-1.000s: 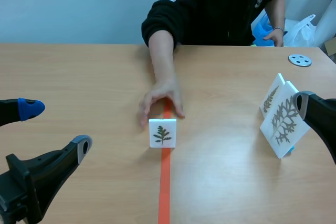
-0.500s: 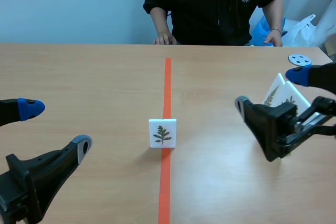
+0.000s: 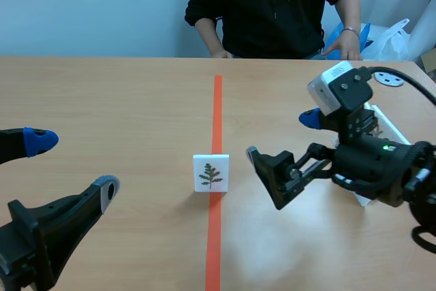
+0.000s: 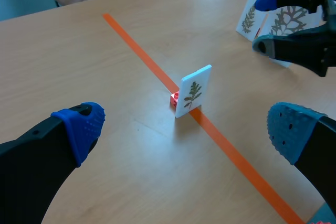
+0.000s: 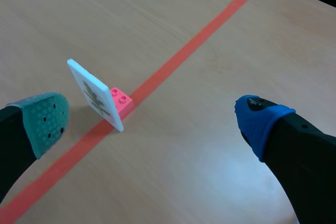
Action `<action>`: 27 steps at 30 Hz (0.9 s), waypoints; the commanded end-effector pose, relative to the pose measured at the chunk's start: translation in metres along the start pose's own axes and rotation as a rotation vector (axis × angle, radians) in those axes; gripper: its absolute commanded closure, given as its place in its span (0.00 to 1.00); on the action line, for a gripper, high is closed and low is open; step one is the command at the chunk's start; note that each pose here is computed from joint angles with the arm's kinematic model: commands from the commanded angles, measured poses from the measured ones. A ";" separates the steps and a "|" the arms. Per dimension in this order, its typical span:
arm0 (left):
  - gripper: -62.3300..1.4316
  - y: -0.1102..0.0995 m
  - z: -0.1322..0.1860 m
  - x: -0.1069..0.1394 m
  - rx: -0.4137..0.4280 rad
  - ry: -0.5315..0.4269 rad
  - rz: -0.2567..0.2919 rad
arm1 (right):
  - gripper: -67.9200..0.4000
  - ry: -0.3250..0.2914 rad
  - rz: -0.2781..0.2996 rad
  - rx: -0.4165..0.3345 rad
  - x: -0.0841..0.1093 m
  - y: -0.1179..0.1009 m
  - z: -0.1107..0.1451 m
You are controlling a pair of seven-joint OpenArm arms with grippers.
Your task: Sort the leaf by its shape. The table is split by an orange tape line. A compound leaf with several leaflets goes to the left side, a simple leaf with one blade goes to the right side. Return to the home posture when a red brick is placed on the table.
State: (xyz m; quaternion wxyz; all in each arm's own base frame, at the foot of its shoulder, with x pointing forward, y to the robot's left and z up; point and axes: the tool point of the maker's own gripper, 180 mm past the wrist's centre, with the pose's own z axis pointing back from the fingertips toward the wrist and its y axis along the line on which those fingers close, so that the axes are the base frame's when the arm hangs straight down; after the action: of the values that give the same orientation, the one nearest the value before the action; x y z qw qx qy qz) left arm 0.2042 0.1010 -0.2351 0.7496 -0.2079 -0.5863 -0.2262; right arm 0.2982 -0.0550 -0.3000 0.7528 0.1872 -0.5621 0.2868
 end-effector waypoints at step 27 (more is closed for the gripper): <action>0.00 -0.005 -0.001 0.013 -0.016 -0.046 -0.005 | 0.33 0.072 0.075 0.131 -0.047 0.073 -0.090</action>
State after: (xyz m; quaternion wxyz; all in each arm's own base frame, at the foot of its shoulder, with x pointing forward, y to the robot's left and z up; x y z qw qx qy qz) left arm 0.2043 0.1009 -0.2344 0.7485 -0.2083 -0.5877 -0.2258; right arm 0.2975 0.0472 -0.3874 0.7579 0.2090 -0.5023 0.3601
